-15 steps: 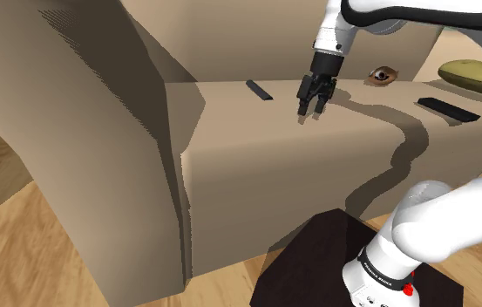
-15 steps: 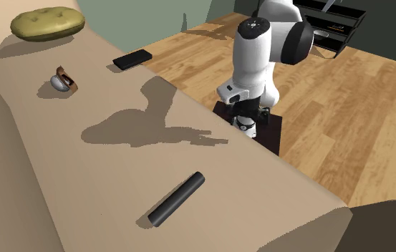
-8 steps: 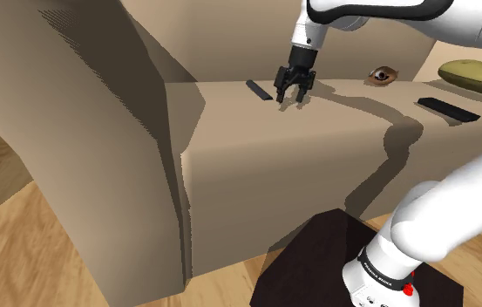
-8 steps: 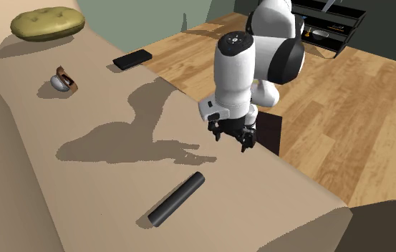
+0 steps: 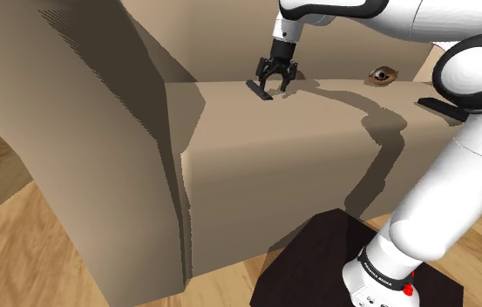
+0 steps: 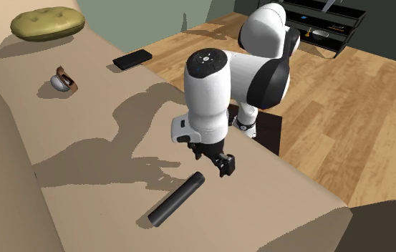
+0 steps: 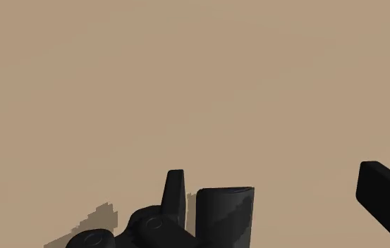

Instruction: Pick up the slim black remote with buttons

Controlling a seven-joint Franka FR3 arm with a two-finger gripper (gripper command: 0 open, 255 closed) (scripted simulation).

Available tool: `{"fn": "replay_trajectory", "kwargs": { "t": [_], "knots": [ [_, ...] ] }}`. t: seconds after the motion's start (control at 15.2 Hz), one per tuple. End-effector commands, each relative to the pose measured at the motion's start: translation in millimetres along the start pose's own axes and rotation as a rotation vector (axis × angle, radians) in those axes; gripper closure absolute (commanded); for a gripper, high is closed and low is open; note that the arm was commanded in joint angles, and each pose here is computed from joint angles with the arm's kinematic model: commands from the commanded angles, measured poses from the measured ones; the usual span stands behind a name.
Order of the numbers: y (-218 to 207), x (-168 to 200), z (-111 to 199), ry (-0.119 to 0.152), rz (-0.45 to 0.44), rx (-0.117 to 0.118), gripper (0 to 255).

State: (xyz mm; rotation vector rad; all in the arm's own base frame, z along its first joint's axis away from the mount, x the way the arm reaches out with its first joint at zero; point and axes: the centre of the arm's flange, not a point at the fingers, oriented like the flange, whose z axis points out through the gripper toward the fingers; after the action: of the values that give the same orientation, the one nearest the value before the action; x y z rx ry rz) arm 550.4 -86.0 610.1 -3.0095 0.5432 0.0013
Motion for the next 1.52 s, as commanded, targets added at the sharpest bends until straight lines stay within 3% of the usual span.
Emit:
{"fn": "replay_trajectory", "kwargs": {
  "t": [0.0,0.4,1.06,1.12,1.45],
  "knots": [
    [2.2,22.5,-1.2,0.010,0.036,-0.006,0],
    [14.7,96.0,-6.1,0.037,0.141,-0.024,0],
    [18.0,96.7,33.7,0.037,0.142,-0.024,0],
    [18.1,96.4,33.7,0.037,0.142,-0.024,255],
    [17.4,96.2,33.8,0.037,0.142,-0.024,255]
  ]
}}
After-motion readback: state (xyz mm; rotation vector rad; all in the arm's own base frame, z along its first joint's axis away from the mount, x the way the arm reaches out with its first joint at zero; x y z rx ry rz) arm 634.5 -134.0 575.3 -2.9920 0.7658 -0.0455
